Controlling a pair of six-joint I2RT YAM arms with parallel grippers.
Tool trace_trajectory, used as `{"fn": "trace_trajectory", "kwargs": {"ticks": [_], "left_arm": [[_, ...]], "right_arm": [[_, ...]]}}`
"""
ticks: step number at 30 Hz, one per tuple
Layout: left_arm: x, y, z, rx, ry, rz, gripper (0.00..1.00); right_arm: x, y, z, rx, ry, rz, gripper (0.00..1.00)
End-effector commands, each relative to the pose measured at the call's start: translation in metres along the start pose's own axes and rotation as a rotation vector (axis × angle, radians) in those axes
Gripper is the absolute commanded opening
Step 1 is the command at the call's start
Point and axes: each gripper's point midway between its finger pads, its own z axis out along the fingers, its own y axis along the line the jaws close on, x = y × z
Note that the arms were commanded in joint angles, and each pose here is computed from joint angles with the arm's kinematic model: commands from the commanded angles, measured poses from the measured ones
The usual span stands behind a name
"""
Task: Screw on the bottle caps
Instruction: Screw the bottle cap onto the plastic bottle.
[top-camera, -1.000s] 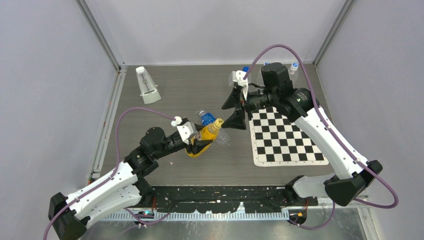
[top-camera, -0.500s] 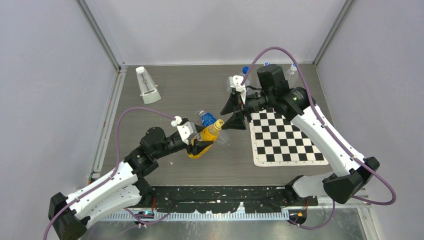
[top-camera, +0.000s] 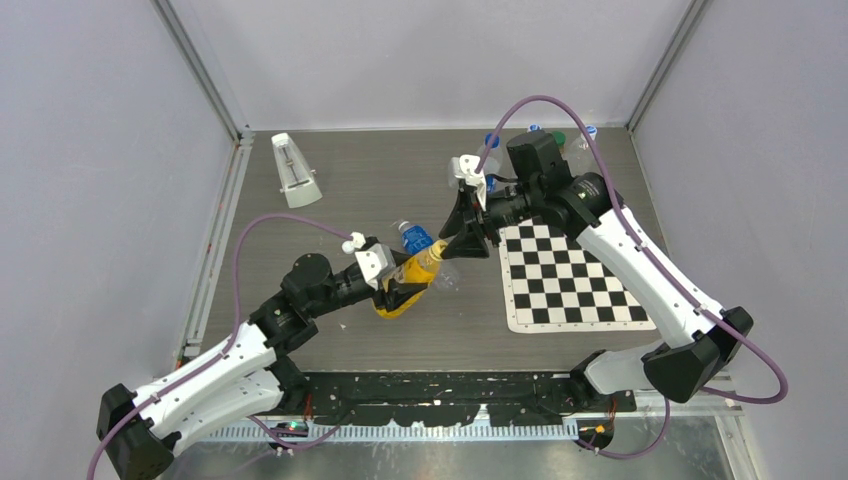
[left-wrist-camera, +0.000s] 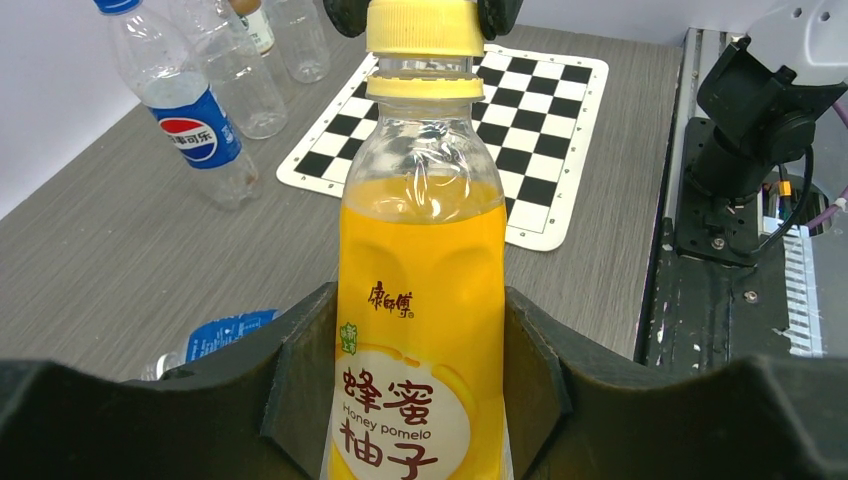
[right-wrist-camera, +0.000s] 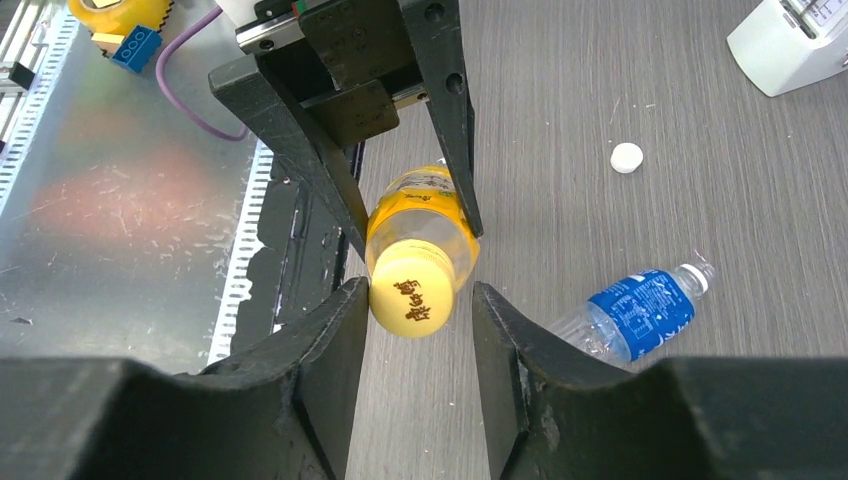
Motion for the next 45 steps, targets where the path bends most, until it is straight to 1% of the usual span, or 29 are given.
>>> {"fn": "trace_trajectory", "kwargs": {"ticks": [1,6,9,12,16,19,20,21,22,23,27,28,30,31,32,34,36,38,40,41,42,43,44,45], "left_arm": [[-0.028,0.002,0.001,0.006,-0.072,0.027,0.0],[-0.029,0.002,0.001,0.002,-0.074,0.027,0.0],[-0.029,0.004,0.0,-0.008,-0.072,0.035,0.0],[-0.028,0.012,-0.002,-0.053,-0.072,0.054,0.0],[-0.029,0.025,-0.006,-0.13,-0.085,0.082,0.0],[-0.027,0.034,-0.01,-0.183,-0.078,0.121,0.0],[-0.027,0.038,-0.011,-0.201,-0.075,0.135,0.0],[-0.026,0.041,-0.012,-0.218,-0.074,0.143,0.0],[-0.026,0.043,-0.014,-0.232,-0.073,0.156,0.0],[-0.026,0.046,-0.015,-0.244,-0.072,0.165,0.0],[-0.022,0.053,-0.018,-0.285,-0.055,0.195,0.0],[-0.021,0.054,-0.018,-0.29,-0.051,0.202,0.0],[-0.018,0.056,-0.018,-0.294,-0.039,0.222,0.0],[-0.017,0.057,-0.018,-0.298,-0.035,0.228,0.0],[-0.017,0.058,-0.019,-0.301,-0.032,0.236,0.0],[-0.016,0.059,-0.019,-0.306,-0.028,0.245,0.0],[-0.015,0.059,-0.02,-0.307,-0.026,0.252,0.0],[-0.013,0.06,-0.02,-0.309,-0.02,0.26,0.0],[-0.012,0.06,-0.02,-0.311,-0.015,0.264,0.0],[-0.011,0.061,-0.02,-0.313,-0.011,0.265,0.0],[-0.011,0.061,-0.02,-0.315,-0.009,0.266,0.0],[-0.011,0.061,-0.021,-0.318,-0.008,0.266,0.0],[-0.01,0.062,-0.021,-0.319,-0.004,0.265,0.0],[-0.01,0.062,-0.021,-0.319,0.001,0.263,0.0]], "right_arm": [[-0.009,0.002,0.001,-0.017,-0.018,-0.028,0.47],[-0.008,0.002,0.003,-0.019,-0.013,-0.014,0.39],[-0.005,-0.002,0.005,-0.001,-0.004,0.003,0.29],[-0.001,-0.006,0.007,0.023,0.007,0.052,0.24],[0.004,-0.018,0.012,0.108,0.007,0.181,0.18],[0.008,-0.027,0.02,0.175,-0.02,0.344,0.1],[0.007,-0.032,0.02,0.214,-0.033,0.367,0.07],[0.011,-0.031,0.023,0.23,-0.039,0.46,0.05],[0.012,-0.034,0.027,0.259,-0.045,0.496,0.02],[0.013,-0.035,0.029,0.285,-0.054,0.587,0.02],[0.027,-0.043,0.041,0.455,-0.047,0.823,0.01],[0.03,-0.045,0.044,0.516,-0.043,0.85,0.01],[0.036,-0.045,0.053,0.589,-0.089,1.038,0.01],[0.038,-0.047,0.054,0.617,-0.11,1.085,0.01],[0.04,-0.046,0.058,0.625,-0.137,1.175,0.01],[0.043,-0.047,0.061,0.667,-0.165,1.245,0.01],[0.047,-0.048,0.061,0.73,-0.177,1.27,0.01],[0.048,-0.049,0.059,0.765,-0.186,1.286,0.03],[0.043,-0.05,0.057,0.771,-0.204,1.278,0.12],[0.038,-0.05,0.054,0.767,-0.22,1.264,0.23],[0.031,-0.05,0.052,0.758,-0.235,1.232,0.31],[0.025,-0.053,0.045,0.775,-0.262,1.2,0.46],[0.017,-0.054,0.041,0.769,-0.269,1.135,0.53],[0.009,-0.052,0.036,0.758,-0.28,1.095,0.65]]}}
